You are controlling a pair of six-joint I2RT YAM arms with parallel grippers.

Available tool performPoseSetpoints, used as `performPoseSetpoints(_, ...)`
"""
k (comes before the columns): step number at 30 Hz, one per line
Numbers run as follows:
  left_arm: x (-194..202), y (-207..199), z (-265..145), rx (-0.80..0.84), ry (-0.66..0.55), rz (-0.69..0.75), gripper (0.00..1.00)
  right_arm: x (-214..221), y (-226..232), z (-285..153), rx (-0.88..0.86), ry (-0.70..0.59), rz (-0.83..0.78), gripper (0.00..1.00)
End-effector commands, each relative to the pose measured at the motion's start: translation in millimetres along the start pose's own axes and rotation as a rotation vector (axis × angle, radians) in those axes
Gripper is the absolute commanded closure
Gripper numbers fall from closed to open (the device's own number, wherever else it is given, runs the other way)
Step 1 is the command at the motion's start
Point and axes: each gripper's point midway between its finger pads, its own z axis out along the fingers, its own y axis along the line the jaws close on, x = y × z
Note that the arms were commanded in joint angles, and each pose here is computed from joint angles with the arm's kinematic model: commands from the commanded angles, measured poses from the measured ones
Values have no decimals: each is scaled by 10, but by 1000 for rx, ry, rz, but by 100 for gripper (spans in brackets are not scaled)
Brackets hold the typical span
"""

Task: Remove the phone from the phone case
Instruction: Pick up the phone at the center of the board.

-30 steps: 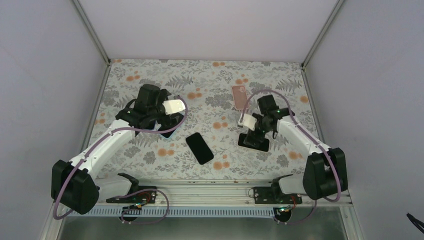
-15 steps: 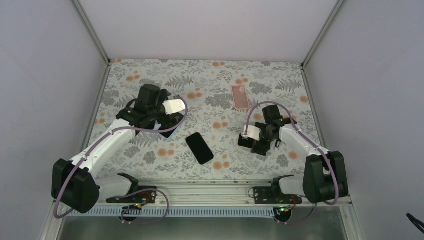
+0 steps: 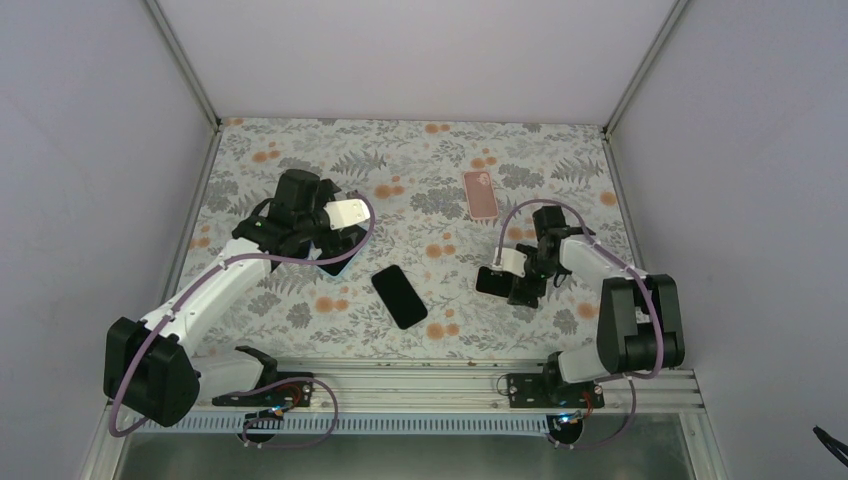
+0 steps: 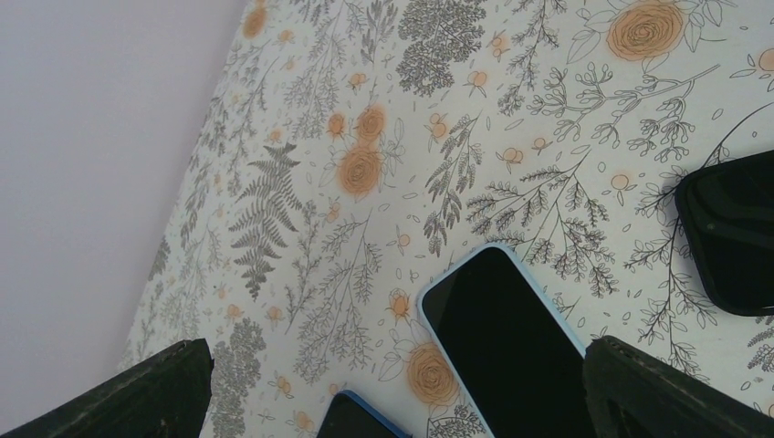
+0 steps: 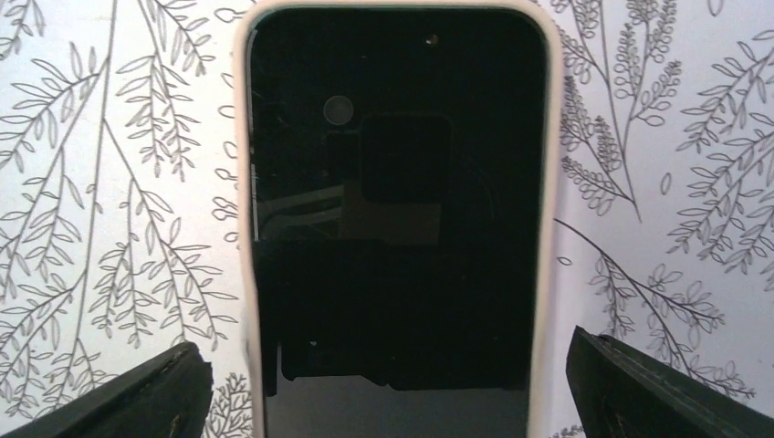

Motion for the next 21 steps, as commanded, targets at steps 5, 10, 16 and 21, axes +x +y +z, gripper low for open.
performPoseSetpoints(5, 18, -46, 23, 18, -22, -9, 0, -12, -146, 22, -25, -24, -22, 0)
performPoseSetpoints(10, 42, -65, 31, 25, -19, -7, 0, 63, -83, 126, -83, 6, -13, 0)
performPoseSetpoints(16, 50, -71, 29, 33, -21, -8, 0, 89, 25, 103, -103, 11, -17, 0)
performPoseSetpoints(21, 34, -71, 63, 42, -27, -10, 0, 188, -31, 130, -21, 61, 8, 4)
